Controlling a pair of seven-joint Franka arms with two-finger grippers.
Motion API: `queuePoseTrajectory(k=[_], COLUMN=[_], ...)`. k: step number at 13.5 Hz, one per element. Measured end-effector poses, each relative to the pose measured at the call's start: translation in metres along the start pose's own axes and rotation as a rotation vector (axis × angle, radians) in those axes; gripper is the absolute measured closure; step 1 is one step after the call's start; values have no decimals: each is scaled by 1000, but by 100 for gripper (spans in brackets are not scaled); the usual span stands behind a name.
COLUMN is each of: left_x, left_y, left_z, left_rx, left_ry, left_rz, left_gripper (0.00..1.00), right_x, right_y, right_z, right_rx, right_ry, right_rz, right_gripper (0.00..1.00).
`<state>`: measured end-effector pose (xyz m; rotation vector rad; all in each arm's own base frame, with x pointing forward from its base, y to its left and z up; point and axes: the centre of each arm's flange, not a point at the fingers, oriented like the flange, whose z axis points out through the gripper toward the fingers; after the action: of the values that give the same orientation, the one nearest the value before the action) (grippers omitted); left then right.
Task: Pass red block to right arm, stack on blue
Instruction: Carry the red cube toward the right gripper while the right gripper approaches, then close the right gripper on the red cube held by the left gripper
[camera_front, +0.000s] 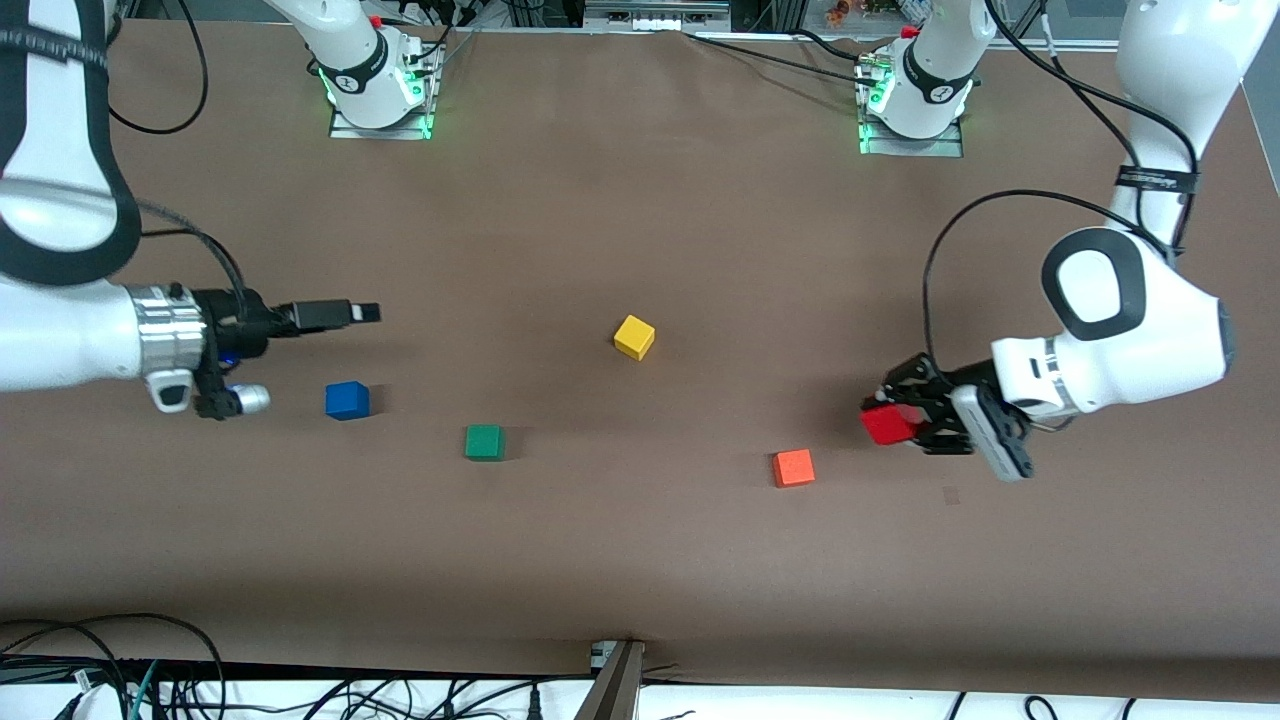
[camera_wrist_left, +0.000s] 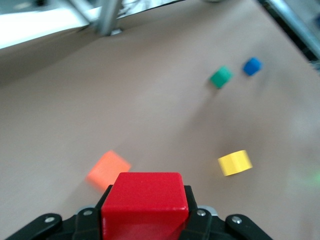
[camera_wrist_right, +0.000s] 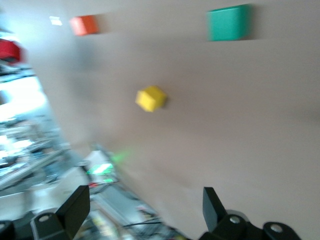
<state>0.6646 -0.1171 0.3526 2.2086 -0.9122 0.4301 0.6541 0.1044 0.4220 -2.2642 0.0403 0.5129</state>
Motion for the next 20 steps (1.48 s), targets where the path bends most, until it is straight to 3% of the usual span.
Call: queuePoseTrajectory(k=[3, 5, 7, 10, 12, 15, 20], left_x=[20, 28, 32, 39, 51, 65, 70], left_y=[40, 57, 60, 66, 80, 102, 114], left_z=[47, 72, 91, 129, 146, 161, 178], left_rx=[-140, -227, -273, -321, -326, -309, -250], left_ry=[70, 166, 279, 450, 520, 606, 603], left_rz=[119, 199, 309, 395, 413, 428, 436], left_gripper=[44, 44, 44, 44, 44, 44, 44], right_x=[33, 51, 65, 77, 84, 91, 90], right_y=[15, 22, 16, -3, -11, -16, -35], right_z=[32, 54, 81, 123, 151, 189, 212], right_rx=[235, 379, 465, 544, 594, 605, 609], right_ry=[-29, -50, -54, -58, -58, -38, 1], right_rz=[48, 77, 96, 115, 136, 119, -6], right_gripper=[0, 0, 0, 0, 0, 0, 0])
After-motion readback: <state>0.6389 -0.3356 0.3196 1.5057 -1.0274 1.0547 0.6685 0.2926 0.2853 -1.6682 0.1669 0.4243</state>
